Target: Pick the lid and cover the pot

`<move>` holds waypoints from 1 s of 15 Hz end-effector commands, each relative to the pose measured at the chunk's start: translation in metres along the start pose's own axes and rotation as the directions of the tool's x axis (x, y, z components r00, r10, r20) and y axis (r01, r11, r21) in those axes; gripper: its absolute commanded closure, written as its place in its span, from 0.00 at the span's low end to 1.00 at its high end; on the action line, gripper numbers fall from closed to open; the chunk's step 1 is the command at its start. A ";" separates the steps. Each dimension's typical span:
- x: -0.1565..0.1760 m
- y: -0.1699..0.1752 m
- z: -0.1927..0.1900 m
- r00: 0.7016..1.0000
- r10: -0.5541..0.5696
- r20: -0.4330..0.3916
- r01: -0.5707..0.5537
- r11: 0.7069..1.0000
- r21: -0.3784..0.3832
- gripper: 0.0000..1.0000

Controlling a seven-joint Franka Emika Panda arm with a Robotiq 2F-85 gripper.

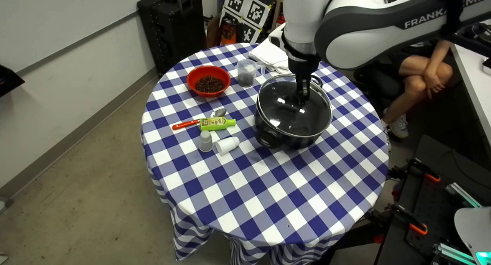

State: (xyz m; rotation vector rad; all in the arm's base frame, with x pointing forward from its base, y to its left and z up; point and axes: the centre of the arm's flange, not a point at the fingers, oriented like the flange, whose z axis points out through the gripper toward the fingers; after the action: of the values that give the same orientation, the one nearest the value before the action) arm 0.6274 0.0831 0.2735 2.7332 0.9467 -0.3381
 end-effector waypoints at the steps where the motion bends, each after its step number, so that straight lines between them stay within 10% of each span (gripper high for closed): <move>1: 0.009 0.005 -0.005 0.997 -0.073 0.027 0.072 0.997 0.017 0.75; 8: 0.015 0.010 -0.001 0.992 -0.119 0.049 0.117 0.993 0.032 0.75; 9: 0.015 0.010 0.000 0.992 -0.116 0.055 0.114 0.993 0.036 0.64; 10: 0.016 0.011 0.000 0.991 -0.117 0.058 0.115 0.993 0.040 0.25; 14: 0.010 0.015 -0.005 0.993 -0.106 0.057 0.103 0.993 0.064 0.05; 15: 0.009 0.007 0.004 0.994 -0.093 0.056 0.091 0.995 0.037 0.21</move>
State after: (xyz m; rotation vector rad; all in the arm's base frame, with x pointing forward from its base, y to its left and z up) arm 0.6377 0.0816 0.2678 2.7002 1.0631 -0.4508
